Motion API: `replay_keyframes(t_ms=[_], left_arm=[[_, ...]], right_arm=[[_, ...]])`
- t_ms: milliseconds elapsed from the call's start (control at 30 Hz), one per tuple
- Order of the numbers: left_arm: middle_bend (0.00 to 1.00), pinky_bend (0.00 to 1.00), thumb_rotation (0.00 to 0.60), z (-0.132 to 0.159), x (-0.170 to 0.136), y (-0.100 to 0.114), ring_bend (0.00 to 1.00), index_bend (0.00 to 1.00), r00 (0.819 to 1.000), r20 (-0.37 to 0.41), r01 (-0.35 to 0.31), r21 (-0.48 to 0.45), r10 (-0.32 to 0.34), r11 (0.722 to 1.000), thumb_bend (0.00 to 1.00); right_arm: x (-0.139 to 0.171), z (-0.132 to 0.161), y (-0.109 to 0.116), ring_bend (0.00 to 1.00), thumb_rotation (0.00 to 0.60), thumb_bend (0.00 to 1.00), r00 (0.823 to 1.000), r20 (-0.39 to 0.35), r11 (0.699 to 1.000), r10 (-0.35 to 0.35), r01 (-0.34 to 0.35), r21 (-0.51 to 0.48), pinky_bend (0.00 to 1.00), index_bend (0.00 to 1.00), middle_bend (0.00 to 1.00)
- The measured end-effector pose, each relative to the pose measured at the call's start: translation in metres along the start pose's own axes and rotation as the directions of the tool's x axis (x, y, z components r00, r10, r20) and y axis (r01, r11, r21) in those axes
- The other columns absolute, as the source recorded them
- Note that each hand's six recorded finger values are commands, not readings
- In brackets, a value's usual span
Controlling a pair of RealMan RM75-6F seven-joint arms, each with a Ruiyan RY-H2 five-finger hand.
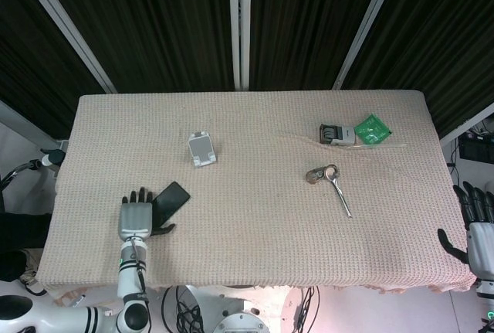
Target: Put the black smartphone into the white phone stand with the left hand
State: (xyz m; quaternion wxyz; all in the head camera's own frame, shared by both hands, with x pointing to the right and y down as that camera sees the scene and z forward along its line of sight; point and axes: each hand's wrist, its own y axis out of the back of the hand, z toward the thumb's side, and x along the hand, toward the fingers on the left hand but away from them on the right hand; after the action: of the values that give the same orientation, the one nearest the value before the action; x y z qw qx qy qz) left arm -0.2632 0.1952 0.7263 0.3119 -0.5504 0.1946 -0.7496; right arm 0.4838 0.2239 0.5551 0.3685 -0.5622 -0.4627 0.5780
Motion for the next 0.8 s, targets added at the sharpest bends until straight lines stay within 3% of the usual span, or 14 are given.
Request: replay_keyframes(t_ms=[367,567,700,800], left_arm=[[0.04,0.19,0.197,-0.0009,0.0045,-0.0013,0.07,0.17,1.0,-0.005,0.014,-0.051,-0.015,0.999,0.09],[0.05,0.19,0.246,-0.0018,0.0081,0.0013,0.07,0.27,1.0,-0.011,0.007,-0.082,-0.008,0.997,0.18],[0.06,0.19,0.397,-0.0025,0.0091,0.0023,0.07,0.37,1.0,-0.016,0.004,-0.091,-0.006,0.996,0.22],[0.06,0.19,0.447,-0.0042,0.0095,-0.0007,0.07,0.41,1.0,-0.022,0.02,-0.072,-0.021,0.997,0.22]], right_arm=[[0.0004,-0.0005,-0.002,0.0,0.6,0.24,1.0,0.003,1.0,0.007,-0.007,0.003,0.0,0.0,0.0],[0.0002,0.0004,-0.0033,0.0,0.6,0.24,1.0,0.001,1.0,0.012,-0.012,0.004,0.0,0.0,0.0],[-0.0003,0.0015,-0.004,0.0,0.6,0.24,1.0,0.003,1.0,0.015,-0.015,0.006,0.0,0.0,0.0],[-0.0006,0.0023,-0.0041,0.0,0.6,0.24,1.0,0.003,1.0,0.016,-0.016,0.006,0.0,0.0,0.0]])
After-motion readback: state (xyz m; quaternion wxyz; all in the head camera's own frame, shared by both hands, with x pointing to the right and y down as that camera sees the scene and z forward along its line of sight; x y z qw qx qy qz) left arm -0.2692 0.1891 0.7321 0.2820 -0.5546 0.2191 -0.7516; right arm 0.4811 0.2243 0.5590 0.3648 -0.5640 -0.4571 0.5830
